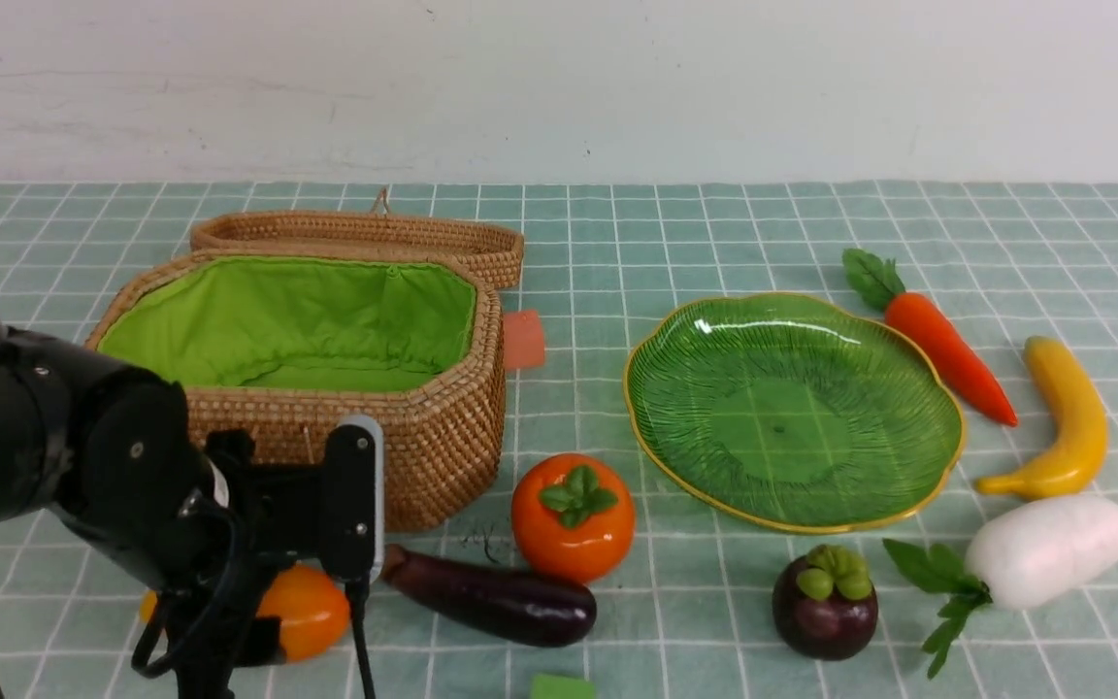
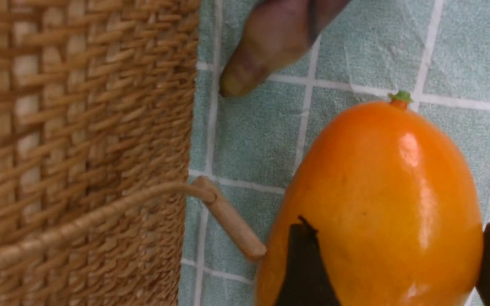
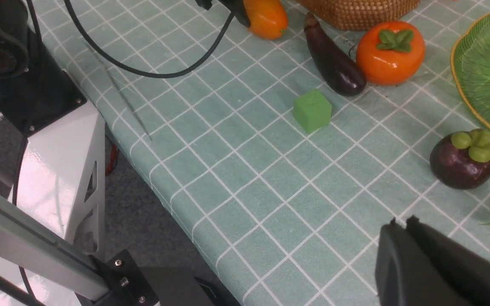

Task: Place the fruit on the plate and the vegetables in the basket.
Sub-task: Grab the mango with your left arm and place it on the right plate

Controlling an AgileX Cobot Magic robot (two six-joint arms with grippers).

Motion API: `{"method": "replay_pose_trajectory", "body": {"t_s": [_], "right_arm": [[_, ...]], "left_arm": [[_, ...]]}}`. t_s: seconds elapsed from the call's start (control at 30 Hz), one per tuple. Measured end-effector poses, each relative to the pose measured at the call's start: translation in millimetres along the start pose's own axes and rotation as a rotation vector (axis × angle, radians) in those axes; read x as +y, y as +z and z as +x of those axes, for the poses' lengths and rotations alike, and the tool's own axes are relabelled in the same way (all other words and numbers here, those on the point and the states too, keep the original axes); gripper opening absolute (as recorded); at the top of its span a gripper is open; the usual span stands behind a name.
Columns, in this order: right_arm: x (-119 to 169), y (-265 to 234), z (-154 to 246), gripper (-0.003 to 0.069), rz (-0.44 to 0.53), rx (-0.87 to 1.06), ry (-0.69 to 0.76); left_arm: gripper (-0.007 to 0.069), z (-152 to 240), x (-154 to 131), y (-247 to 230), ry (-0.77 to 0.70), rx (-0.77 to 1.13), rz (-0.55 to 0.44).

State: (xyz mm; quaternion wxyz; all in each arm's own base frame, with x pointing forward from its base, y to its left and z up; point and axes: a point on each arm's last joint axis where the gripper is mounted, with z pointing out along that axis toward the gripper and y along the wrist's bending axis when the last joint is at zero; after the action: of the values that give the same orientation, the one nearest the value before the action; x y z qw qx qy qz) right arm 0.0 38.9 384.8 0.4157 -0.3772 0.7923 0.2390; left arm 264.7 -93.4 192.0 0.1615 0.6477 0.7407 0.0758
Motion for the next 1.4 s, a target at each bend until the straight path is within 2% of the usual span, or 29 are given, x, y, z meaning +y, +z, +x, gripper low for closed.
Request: {"method": "replay_pose_trajectory", "body": {"t_s": [0.37,0.47,0.57,0.67,0.8,1.0,1.2,1.3,1.4], "right_arm": [[0,0,0,0.0017,0.0,0.0,0.001],[0,0,0,0.0017,0.001,0.0,0.001],[0,0,0,0.002,0.001,0.0,0.001],[0,0,0,0.0022,0.001,0.0,0.001],[0,0,-1,0.0023,0.003,-0.006,0.001],[-1,0,-2,0.0023,0.006,-0.015,0.001],[-1,0,-4,0.0025,0.014,-0.04,0.001],[-2,0,-6,0.0026,0.022,-0.064,0.002],[-3,0,-9,0.0029,0.031,-0.086,0.002]], "left_arm": [[0.0465,1,-4,-2,-0.026,0.013,0.055],[0.051,1,-4,-2,-0.028,0.014,0.059],[0.0628,5,-16,3,-0.046,0.056,0.161],[0.0665,6,-17,4,-0.049,0.06,0.171],[0.0657,5,-16,5,-0.05,0.048,0.153],[0.0526,5,-16,12,-0.046,0.059,0.167],[0.0525,5,-14,12,-0.068,0.066,0.165],[0.0525,1,-10,2,-0.168,0.061,0.169],[0.0525,-12,-2,-24,-0.267,-0.011,0.121]]}}
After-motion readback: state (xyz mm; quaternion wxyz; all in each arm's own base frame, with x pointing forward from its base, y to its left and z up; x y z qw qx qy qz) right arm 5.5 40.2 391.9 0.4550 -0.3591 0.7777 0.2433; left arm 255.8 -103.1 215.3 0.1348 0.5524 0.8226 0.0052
